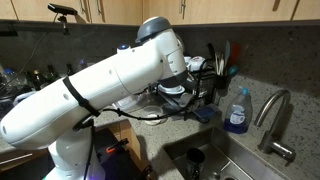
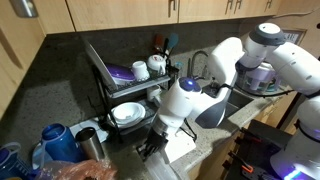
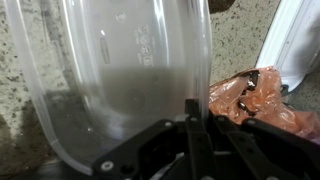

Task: Pour the contents from the left bowl to the right bowl

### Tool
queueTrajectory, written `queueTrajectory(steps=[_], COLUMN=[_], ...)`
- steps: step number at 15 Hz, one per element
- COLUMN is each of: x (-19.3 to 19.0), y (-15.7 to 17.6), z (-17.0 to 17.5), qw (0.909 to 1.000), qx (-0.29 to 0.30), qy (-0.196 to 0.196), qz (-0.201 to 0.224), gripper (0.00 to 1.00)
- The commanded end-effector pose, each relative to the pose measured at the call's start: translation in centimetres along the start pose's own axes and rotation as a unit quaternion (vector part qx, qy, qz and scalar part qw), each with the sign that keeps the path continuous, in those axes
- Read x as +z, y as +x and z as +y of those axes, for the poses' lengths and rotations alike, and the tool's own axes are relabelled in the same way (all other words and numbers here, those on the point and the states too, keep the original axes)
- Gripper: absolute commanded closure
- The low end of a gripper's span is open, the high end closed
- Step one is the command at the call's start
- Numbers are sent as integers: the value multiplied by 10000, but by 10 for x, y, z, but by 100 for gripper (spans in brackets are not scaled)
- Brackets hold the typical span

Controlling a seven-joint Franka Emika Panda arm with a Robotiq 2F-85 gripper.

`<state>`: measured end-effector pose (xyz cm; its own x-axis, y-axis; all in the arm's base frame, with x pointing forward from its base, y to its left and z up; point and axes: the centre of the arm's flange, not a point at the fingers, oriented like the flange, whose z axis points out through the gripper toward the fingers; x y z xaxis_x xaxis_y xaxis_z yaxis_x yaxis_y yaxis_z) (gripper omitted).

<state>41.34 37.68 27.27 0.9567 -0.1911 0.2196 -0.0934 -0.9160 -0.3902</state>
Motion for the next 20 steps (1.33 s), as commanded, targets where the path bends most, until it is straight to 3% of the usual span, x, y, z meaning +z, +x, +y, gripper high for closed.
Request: queueTrajectory(steps=[1, 4, 14, 20], x=[6, 10, 56, 68], y=[8, 5, -9, -12], z=[-15, -14, -8, -11], qw=[9993, 9968, 9853, 9820], qx=[-28, -63, -289, -484], qy=[-300, -724, -1568, -1662], qz=[-223, -324, -615, -752], gripper=[99, 99, 99, 99])
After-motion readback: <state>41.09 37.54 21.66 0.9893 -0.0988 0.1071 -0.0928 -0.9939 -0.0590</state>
